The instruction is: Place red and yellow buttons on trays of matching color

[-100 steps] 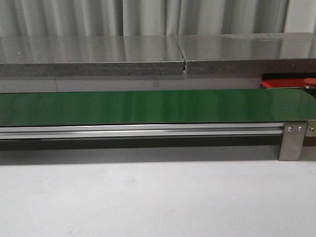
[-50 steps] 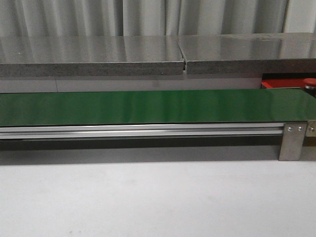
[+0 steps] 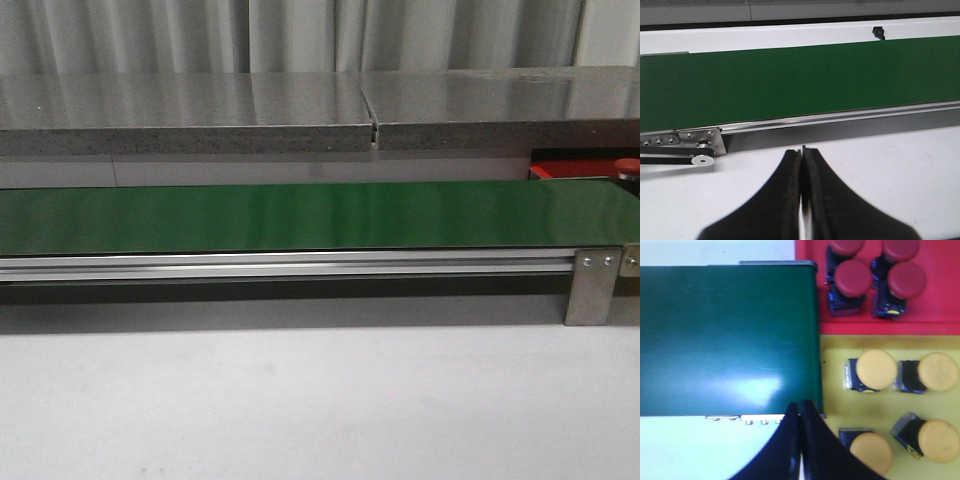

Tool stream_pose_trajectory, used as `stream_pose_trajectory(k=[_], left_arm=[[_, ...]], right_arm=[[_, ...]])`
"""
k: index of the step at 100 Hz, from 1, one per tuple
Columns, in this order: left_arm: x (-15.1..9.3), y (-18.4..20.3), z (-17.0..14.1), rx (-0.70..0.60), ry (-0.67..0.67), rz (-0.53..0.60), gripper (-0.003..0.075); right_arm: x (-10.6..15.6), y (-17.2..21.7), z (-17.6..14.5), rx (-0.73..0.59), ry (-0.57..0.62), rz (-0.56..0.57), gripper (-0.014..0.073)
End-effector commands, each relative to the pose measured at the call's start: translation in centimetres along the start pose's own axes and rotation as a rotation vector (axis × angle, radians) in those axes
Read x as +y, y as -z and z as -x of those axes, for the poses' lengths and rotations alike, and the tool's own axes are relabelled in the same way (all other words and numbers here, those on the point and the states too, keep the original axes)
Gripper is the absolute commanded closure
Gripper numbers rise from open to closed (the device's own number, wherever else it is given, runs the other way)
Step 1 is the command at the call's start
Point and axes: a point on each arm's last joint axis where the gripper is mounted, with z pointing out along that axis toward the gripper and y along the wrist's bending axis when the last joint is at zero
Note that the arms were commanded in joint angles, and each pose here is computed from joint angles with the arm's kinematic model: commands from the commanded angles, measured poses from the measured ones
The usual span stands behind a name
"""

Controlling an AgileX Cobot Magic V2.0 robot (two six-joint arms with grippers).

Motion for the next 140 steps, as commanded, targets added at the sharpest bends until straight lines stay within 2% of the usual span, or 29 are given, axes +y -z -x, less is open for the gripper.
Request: stream_pose_trajectory(k=[1, 13, 24, 54, 75, 99, 115, 140], left_arm=[[-0.1, 0.4, 1.4, -0.096, 0.007, -0.007, 0.0739], [-0.1, 0.4, 1.4, -0.096, 0.007, -0.007, 0.0739], [-0.1, 0.4, 1.4, -0.096, 0.007, -0.007, 0.0739], [-0.1, 0.4, 1.4, -0.096, 0.007, -0.007, 0.0739], [-0.1, 0.4, 1.4, -0.096, 0.007, -0.007, 0.0739], [-0.1, 0.4, 1.4, -0.096, 0.007, -0.007, 0.0739], [-0.1, 0.4, 1.4, -0.096, 0.007, -0.007, 0.0739], [-0.1, 0.4, 1.4, -0.096, 0.007, -0.007, 0.0739]], right_arm=[[1.1, 2.4, 1.2, -0.152, 0.049, 0.026, 0.0716], [2.4, 3.4, 1.2, -0.220, 0.109, 0.062, 0.0716], [2.9, 4.2, 0.6, -0.262, 0.116, 0.094, 0.0716], [3.9, 5.4, -1.3, -0.305, 0.189, 0.226, 0.0716], [3.6, 5.9, -2.8, -0.338, 0.185, 0.220, 0.0716], [2.7, 7.2, -5.8, -0.476, 0.174, 0.181, 0.0716], [2.2, 7.9, -7.9, -0.500, 0.217, 0.150, 0.0716], [1.7, 9.0, -11.0, -0.532, 0.215, 0.152, 0.0716]])
